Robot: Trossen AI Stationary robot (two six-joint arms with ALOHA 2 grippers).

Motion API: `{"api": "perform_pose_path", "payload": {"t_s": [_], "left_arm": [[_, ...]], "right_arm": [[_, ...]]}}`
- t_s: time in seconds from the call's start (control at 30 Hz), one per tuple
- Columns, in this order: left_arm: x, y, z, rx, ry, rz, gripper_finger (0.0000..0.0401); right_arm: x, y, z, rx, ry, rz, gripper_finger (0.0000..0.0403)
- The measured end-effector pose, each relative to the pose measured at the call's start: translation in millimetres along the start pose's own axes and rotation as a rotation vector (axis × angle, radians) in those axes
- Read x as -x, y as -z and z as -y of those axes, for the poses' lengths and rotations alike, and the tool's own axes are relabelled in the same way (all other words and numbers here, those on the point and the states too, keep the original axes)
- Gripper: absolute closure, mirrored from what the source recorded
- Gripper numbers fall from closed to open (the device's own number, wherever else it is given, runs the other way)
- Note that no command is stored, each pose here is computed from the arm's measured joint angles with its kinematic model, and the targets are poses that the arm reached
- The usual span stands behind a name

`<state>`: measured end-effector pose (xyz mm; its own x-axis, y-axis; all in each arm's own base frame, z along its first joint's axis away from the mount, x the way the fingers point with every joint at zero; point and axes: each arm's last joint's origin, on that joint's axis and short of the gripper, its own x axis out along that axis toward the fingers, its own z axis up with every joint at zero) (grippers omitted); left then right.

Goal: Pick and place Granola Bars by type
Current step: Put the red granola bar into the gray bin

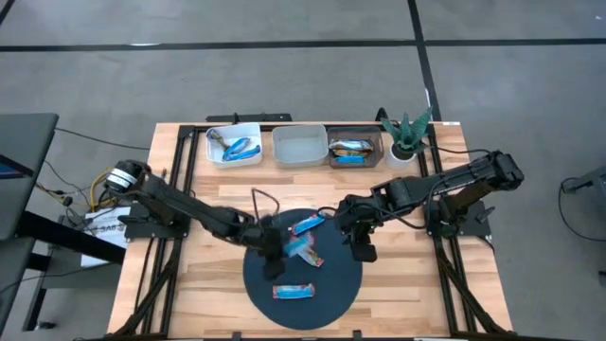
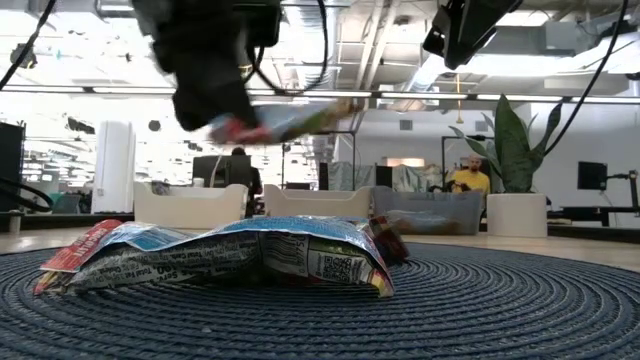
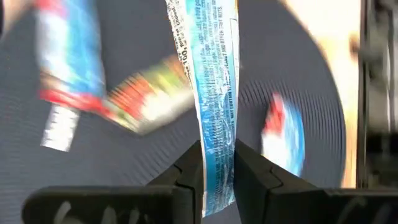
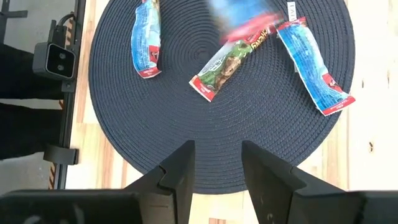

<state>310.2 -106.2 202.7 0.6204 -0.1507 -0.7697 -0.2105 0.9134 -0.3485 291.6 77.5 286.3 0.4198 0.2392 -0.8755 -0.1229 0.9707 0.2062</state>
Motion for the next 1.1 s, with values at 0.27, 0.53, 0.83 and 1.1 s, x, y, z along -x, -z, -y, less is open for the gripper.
{"api": "perform_pose_path", "payload": {"t_s": [0.27, 0.53, 0.83, 1.1], "left_arm": [[47, -43, -37, 0.22, -0.169, 0.314, 0.0353], [76, -69, -83, 0.329, -0.273, 0.452, 0.0352], [89, -88, -148, 0.46, -0.395, 0.499, 0.0354], [103, -98, -195, 0.489, -0.317, 0.499, 0.0355]], "right_arm": [[2, -8, 12, -0.06, 0.106, 0.08, 0.028], [7, -19, 31, -0.136, 0.403, 0.243, 0.028], [14, -28, 55, -0.235, 0.526, 0.344, 0.028], [22, -36, 75, -0.297, 0.564, 0.442, 0.028]]}}
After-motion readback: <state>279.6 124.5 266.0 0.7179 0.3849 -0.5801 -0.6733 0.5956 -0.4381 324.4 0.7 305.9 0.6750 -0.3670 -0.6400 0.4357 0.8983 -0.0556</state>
